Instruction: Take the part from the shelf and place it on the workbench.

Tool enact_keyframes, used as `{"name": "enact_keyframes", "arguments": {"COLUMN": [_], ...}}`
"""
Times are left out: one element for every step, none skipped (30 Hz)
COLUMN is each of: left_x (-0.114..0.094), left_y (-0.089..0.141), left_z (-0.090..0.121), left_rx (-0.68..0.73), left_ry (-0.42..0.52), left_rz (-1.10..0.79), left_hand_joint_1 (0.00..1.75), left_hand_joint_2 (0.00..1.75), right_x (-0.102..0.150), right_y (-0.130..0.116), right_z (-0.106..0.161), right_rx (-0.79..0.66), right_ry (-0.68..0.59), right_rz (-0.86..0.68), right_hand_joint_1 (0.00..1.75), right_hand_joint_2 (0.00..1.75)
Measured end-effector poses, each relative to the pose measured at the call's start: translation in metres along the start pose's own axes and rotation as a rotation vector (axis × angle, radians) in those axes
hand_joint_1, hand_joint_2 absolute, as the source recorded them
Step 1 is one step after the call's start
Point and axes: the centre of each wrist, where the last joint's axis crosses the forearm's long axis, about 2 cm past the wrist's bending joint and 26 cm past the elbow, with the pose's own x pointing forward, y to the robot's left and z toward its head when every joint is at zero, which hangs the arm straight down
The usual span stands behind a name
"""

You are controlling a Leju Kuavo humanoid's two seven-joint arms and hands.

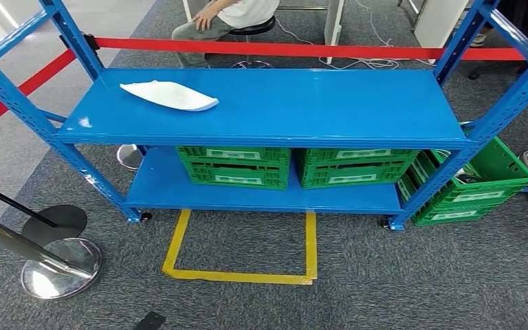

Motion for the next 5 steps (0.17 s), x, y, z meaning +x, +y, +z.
{"name": "enact_keyframes", "arguments": {"left_x": [-0.002,-0.004,-0.006,-0.007,-0.008], "left_y": [0.0,0.0,0.0,0.0,0.0], "left_z": [0.001,0.001,0.002,0.003,0.003], "left_rx": [-0.004,-0.008,-0.011,-0.014,-0.015], "left_ry": [0.021,0.041,0.06,0.079,0.089], "left_rz": [-0.011,-0.02,-0.03,-0.038,-0.042], "left_hand_joint_1": [0.0,0.0,0.0,0.0,0.0], "left_hand_joint_2": [1.75,1.75,1.75,1.75,1.75], "right_x": [-0.004,-0.007,-0.011,-0.014,-0.015], "right_y": [0.0,-0.001,-0.001,-0.002,-0.002], "right_z": [0.001,0.002,0.004,0.005,0.005], "right_rx": [0.011,0.022,0.034,0.045,0.05], "right_ry": [0.029,0.057,0.083,0.109,0.122], "right_rz": [-0.005,-0.009,-0.013,-0.017,-0.019], "right_hand_joint_1": [0.0,0.0,0.0,0.0,0.0], "right_hand_joint_2": [1.75,1.75,1.75,1.75,1.75]}}
